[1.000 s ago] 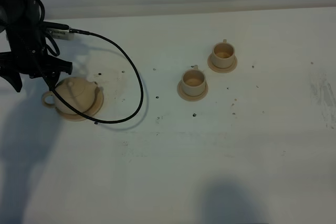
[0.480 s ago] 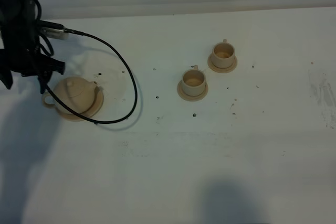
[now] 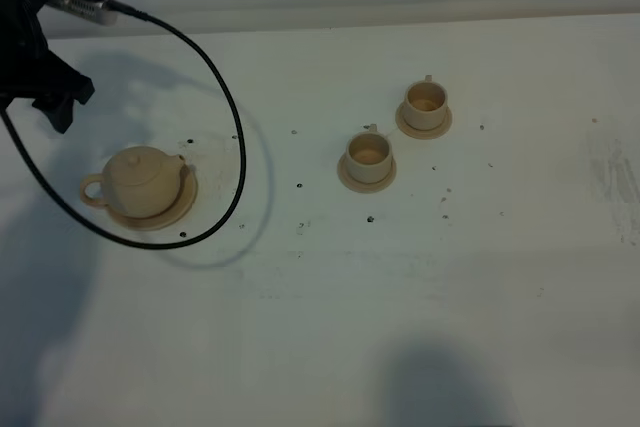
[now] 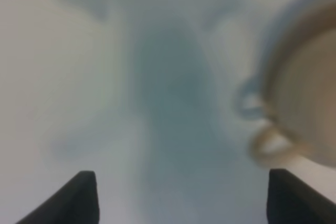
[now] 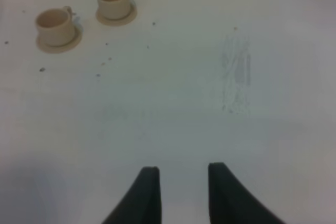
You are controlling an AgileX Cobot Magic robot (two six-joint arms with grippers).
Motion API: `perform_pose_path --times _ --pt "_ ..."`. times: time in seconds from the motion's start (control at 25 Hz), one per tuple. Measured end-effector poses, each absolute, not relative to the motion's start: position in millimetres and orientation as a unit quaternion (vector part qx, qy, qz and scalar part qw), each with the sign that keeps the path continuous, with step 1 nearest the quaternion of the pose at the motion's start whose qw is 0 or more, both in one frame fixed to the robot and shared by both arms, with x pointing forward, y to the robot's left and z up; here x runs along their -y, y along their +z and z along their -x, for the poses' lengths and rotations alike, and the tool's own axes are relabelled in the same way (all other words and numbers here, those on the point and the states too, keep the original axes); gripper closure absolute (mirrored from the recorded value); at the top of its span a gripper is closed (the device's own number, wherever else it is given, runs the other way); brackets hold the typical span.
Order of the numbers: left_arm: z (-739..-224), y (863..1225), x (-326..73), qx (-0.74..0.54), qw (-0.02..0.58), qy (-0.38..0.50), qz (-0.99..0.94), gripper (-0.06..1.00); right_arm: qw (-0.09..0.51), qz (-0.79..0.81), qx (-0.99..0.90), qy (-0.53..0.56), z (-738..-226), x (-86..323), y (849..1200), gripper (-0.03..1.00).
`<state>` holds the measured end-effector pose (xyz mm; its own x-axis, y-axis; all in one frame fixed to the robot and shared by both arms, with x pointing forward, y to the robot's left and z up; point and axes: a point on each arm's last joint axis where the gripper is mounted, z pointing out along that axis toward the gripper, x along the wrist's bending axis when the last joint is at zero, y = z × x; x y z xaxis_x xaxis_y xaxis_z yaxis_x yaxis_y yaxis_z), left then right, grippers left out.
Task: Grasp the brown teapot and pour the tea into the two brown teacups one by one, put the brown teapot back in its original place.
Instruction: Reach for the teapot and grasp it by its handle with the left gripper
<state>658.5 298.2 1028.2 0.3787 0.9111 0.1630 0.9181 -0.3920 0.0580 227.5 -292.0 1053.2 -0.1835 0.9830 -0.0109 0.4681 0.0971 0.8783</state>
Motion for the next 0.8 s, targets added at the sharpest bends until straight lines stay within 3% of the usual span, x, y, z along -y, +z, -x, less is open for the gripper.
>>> perform_pose_path --times 0.32,0.52,0.8 --pt "-651 1044 -273 0.356 -0.07 -0.051 0.93 0.35 0.33 -0.547 -0.663 0.39 -227 292 1053 0.75" --pt "-644 1032 -263 0.207 -0.051 -0.037 0.976 0.36 0.33 -0.547 -0.663 0.39 -227 292 1053 0.75" --pt "-637 1015 -266 0.129 -0.028 -0.012 0.991 0.37 0.33 -0.547 -0.663 0.39 -227 292 1053 0.75"
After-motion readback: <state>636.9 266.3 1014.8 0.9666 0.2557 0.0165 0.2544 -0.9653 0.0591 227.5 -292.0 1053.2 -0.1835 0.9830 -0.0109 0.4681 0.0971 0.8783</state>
